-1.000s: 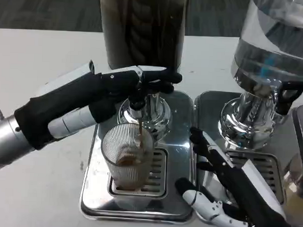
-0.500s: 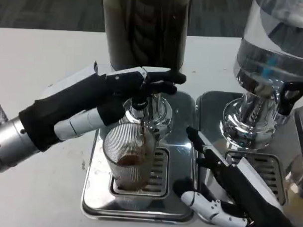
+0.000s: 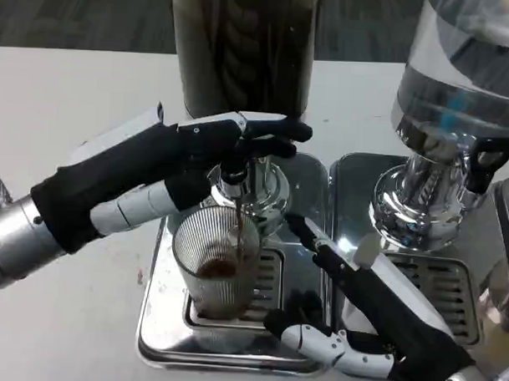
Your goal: Grasp the cup under the faucet to collect the drink, then remove the cup.
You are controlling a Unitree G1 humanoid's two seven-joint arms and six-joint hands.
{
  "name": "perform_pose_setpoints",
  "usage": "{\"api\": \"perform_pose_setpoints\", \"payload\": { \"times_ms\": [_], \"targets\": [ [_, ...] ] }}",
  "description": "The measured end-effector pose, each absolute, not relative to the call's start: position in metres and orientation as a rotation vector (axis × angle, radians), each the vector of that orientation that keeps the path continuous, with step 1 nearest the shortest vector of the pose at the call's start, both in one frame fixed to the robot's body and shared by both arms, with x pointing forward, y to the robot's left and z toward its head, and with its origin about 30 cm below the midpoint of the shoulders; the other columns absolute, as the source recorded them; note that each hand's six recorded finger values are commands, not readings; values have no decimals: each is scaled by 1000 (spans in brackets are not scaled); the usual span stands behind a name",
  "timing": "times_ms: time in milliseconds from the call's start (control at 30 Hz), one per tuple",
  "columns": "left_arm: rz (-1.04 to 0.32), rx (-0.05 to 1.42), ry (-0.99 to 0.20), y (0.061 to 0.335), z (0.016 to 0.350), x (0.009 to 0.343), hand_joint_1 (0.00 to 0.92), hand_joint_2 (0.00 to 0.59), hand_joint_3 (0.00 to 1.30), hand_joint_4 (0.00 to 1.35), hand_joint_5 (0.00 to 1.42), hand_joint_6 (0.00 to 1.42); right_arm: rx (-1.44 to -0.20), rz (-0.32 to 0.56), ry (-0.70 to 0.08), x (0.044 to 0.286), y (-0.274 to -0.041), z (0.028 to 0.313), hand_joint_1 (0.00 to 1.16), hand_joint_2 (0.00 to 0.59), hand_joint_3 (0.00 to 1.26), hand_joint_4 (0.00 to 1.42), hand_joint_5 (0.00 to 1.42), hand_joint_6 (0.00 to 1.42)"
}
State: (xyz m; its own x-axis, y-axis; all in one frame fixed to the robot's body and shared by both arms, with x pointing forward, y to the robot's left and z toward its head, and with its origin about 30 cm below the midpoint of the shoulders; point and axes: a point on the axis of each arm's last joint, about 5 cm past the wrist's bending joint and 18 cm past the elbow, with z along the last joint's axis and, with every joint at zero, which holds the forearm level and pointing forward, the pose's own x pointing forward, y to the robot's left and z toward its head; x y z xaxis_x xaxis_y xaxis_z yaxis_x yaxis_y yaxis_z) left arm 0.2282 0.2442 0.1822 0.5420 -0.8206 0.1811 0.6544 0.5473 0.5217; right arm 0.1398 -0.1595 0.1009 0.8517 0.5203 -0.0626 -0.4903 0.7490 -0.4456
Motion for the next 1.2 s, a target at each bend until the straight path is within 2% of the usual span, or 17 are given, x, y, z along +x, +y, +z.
{"api": "perform_pose_setpoints", "payload": {
  "times_ms": [267, 1200],
  "targets": [
    [-902, 423, -437, 244, 182, 228, 0, 104, 236, 139, 185, 90, -478, 592, -77, 145, -156, 103, 509, 187, 0, 0, 0, 3],
    [-887, 425, -436, 244, 183, 226, 0, 121, 237, 151, 196, 105, -488, 636, -72, 160, -150, 102, 536, 185, 0, 0, 0, 2]
  ]
}}
